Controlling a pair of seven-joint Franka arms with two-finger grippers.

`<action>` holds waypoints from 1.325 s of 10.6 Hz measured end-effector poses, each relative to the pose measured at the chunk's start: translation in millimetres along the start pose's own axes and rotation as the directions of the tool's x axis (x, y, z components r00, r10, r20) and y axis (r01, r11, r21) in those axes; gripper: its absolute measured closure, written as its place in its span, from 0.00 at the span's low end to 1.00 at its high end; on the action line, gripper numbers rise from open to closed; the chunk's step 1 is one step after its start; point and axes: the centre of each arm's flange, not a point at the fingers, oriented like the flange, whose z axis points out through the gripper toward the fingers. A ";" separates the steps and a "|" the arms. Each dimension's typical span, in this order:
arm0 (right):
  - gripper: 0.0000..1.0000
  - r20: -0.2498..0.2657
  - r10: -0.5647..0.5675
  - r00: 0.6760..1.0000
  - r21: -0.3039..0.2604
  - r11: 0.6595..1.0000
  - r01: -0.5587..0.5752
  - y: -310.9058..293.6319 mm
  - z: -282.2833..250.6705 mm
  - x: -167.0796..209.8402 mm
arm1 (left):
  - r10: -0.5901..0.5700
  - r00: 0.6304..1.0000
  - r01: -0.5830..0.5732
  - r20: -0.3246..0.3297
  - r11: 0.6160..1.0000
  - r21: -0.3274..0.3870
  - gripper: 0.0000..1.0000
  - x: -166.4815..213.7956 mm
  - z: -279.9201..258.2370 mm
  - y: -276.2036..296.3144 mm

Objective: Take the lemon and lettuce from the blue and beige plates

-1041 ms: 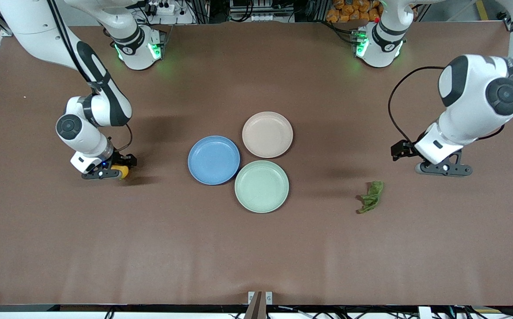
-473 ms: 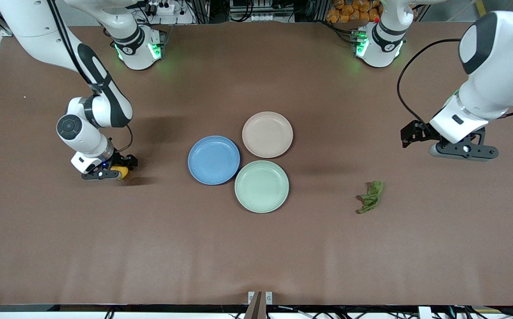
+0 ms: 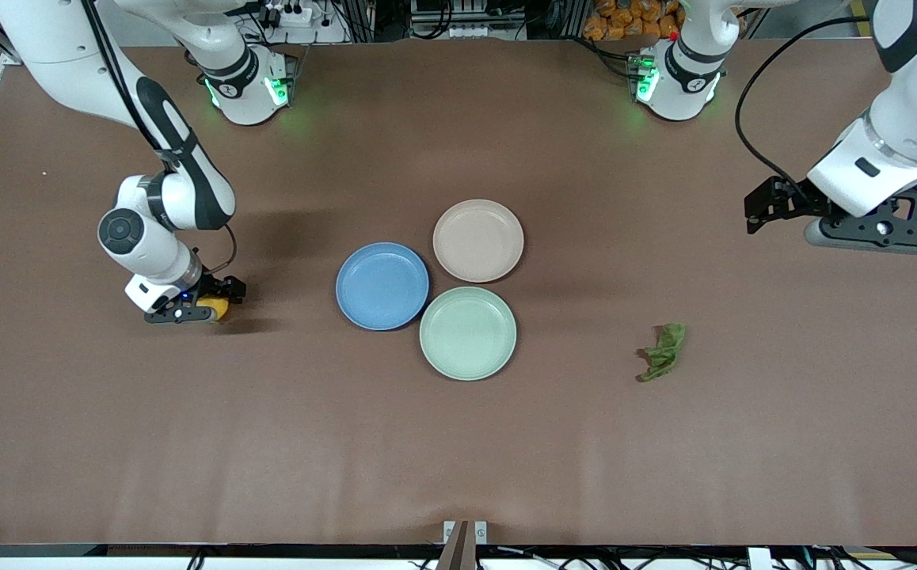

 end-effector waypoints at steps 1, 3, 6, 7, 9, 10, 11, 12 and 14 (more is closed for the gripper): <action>0.00 0.027 0.001 1.000 0.000 1.000 -0.001 1.0 -10.9 6.1 | 0.000 1.000 0.000 0.004 1.000 0.000 0.00 -1.2 -5.6 -0.2; 0.00 0.088 0.004 0.996 -0.001 1.000 -0.004 2.9 -47.2 23.7 | -0.002 1.000 0.002 0.017 1.000 0.001 0.00 -4.7 -18.3 -1.3; 0.00 0.162 0.005 0.987 -0.002 1.000 -0.004 3.2 -122.9 57.9 | -0.034 0.999 0.034 0.040 0.999 0.004 0.00 -11.3 -29.3 -3.5; 0.00 0.164 0.005 0.986 -0.002 1.000 -0.005 3.2 -142.3 66.7 | -0.041 0.998 0.041 0.037 0.999 0.005 0.00 -13.0 -32.6 -3.3; 0.00 0.132 0.006 0.991 -0.004 1.000 -0.006 4.0 -167.4 79.7 | -0.042 0.999 0.042 0.026 0.999 0.005 0.00 -14.8 -38.5 -3.3; 0.00 0.110 0.007 0.994 -0.005 1.000 -0.006 4.8 -181.2 85.5 | -0.041 0.999 0.041 0.023 0.999 0.005 0.00 -15.3 -39.9 -3.1; 0.00 0.097 0.010 0.995 -0.006 1.000 -0.009 6.5 -200.9 90.6 | -0.041 0.999 0.041 0.022 0.999 0.005 0.00 -15.6 -40.6 -2.8; 0.00 0.098 0.017 0.995 -0.008 1.000 -0.016 10.4 -228.1 95.3 | -0.042 0.999 0.041 0.018 0.999 0.005 0.00 -16.4 -42.9 -3.0; 0.00 0.105 0.029 0.994 -0.011 1.000 -0.028 18.5 -286.1 98.8 | -0.040 0.999 0.040 0.001 0.999 0.005 0.00 -22.2 -53.7 -1.9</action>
